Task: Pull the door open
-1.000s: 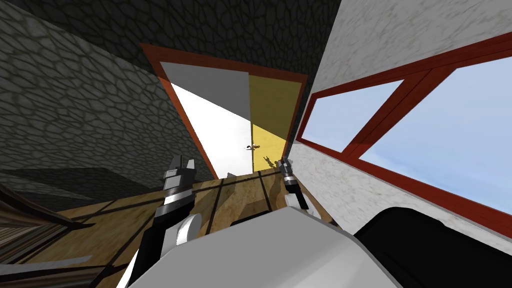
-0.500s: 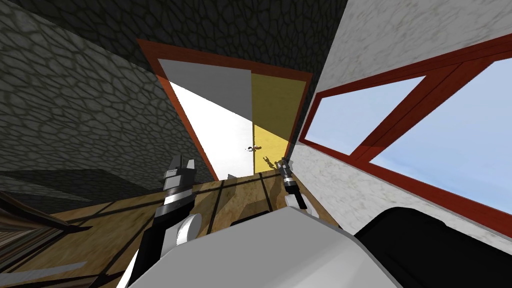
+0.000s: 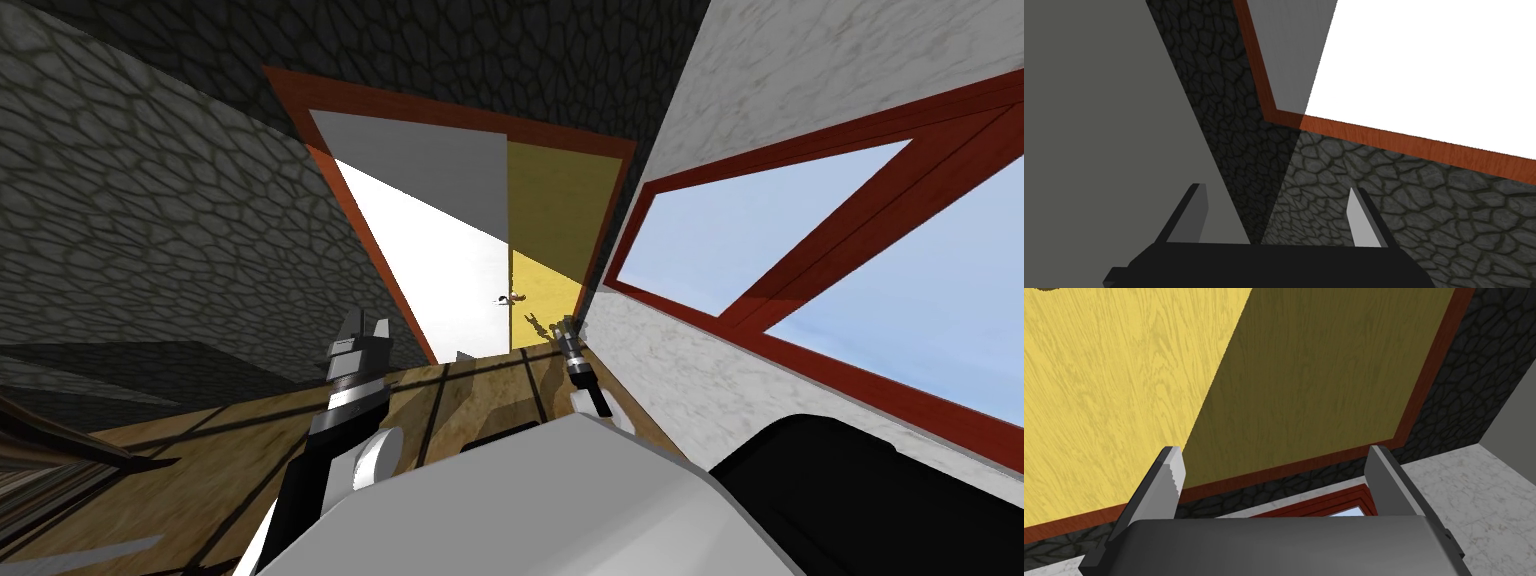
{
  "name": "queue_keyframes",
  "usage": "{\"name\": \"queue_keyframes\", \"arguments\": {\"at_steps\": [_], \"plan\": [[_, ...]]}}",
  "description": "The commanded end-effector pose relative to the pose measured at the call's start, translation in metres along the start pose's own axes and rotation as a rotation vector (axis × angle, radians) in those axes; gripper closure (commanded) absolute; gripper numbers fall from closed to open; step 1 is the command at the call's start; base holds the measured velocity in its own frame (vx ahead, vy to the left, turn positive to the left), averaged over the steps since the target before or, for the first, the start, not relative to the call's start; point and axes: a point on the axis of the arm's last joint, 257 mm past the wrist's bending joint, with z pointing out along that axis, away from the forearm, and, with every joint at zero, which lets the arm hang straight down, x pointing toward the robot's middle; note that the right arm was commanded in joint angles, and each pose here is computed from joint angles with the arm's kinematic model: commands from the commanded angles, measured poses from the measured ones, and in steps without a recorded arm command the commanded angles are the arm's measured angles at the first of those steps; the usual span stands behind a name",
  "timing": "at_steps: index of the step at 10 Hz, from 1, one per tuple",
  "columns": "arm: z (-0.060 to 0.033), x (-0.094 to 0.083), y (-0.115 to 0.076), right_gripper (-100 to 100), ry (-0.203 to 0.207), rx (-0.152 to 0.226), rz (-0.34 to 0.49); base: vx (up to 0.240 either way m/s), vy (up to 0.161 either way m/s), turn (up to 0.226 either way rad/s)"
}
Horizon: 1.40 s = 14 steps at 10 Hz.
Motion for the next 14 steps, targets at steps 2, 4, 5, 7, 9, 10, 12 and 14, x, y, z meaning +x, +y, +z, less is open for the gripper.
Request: {"name": "queue_keyframes", "arguments": {"at_steps": [2, 4, 5, 7, 9, 10, 12, 14], "plan": [[-0.0026, -0.003, -0.016, -100, 0.004, 0.023, -0.003, 0.096, 0.018, 0.022], [-0.005, -0.006, -0.029, -100, 0.007, 0.042, -0.007, 0.102, 0.016, 0.019], [-0.0063, -0.007, -0.035, -100, 0.009, 0.051, -0.008, 0.096, 0.023, 0.019], [-0.0091, -0.01, -0.047, -100, 0.011, 0.069, -0.011, 0.112, 0.014, 0.019], [-0.0121, -0.013, -0.059, -100, 0.014, 0.087, -0.013, 0.105, 0.028, 0.021], [-0.0137, -0.015, -0.064, -100, 0.015, 0.096, -0.014, 0.094, 0.023, 0.018], [-0.017, -0.018, -0.075, -100, 0.017, 0.114, -0.015, 0.086, 0.018, 0.019], [-0.0204, -0.021, -0.086, -100, 0.018, 0.132, -0.017, 0.097, 0.014, 0.021]]}}
